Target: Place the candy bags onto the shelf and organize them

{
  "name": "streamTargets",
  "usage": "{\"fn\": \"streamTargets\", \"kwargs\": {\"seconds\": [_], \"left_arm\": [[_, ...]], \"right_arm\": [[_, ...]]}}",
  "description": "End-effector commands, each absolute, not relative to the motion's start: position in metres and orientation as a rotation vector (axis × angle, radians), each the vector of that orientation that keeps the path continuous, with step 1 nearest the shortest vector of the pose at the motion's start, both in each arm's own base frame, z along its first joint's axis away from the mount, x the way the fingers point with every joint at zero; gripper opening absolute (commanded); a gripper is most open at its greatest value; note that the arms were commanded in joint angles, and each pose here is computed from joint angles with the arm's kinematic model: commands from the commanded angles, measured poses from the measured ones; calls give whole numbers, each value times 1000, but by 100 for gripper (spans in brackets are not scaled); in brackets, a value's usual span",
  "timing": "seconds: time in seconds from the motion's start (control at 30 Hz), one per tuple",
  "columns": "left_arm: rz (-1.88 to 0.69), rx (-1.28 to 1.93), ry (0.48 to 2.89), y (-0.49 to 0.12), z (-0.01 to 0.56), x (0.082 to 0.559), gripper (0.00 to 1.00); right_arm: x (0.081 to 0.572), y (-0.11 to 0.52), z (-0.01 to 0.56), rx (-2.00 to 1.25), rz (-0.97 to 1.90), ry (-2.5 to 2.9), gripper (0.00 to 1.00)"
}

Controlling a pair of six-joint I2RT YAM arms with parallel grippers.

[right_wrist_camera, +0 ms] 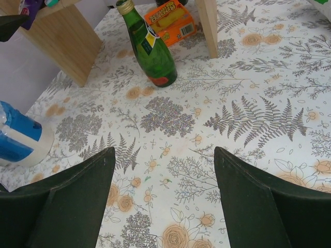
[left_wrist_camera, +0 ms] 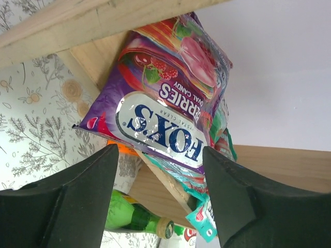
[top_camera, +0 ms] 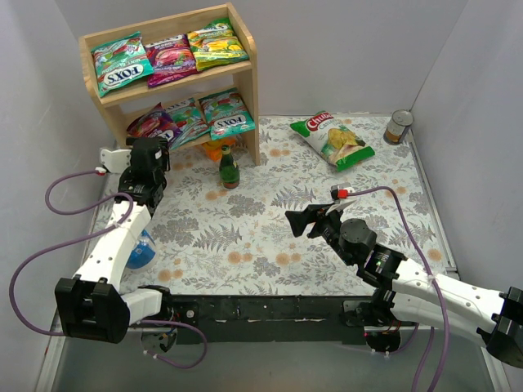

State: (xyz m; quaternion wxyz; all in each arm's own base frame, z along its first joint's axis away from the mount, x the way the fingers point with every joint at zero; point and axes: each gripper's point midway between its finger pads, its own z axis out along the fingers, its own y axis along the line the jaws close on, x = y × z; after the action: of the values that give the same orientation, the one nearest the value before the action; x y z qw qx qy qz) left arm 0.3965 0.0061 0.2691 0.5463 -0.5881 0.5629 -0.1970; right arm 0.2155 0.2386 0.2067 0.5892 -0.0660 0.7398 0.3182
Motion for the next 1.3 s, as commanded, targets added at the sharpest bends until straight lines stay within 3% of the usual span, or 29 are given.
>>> {"fn": "streamTargets", "kwargs": {"seconds": [0.0,0.2,0.33,0.63,1.27], "left_arm": [[-599,-1475,1278,2,273,403,66],[-607,-1484,1260,6,272,415,63],[-599,-1481,1278,6,269,421,55],[-574,-1492,1250,14,270,407,1],[-351,-1433,1226,62,275,393,0]], "right_arm": [[217,238,211,-122,758,1700,84],[218,235,211,-119,746,1701,84],[220,232,210,-109,734,1701,84],[221,234,208,-109,735,1707,83],[222,242,205,-117,750,1732,83]]}}
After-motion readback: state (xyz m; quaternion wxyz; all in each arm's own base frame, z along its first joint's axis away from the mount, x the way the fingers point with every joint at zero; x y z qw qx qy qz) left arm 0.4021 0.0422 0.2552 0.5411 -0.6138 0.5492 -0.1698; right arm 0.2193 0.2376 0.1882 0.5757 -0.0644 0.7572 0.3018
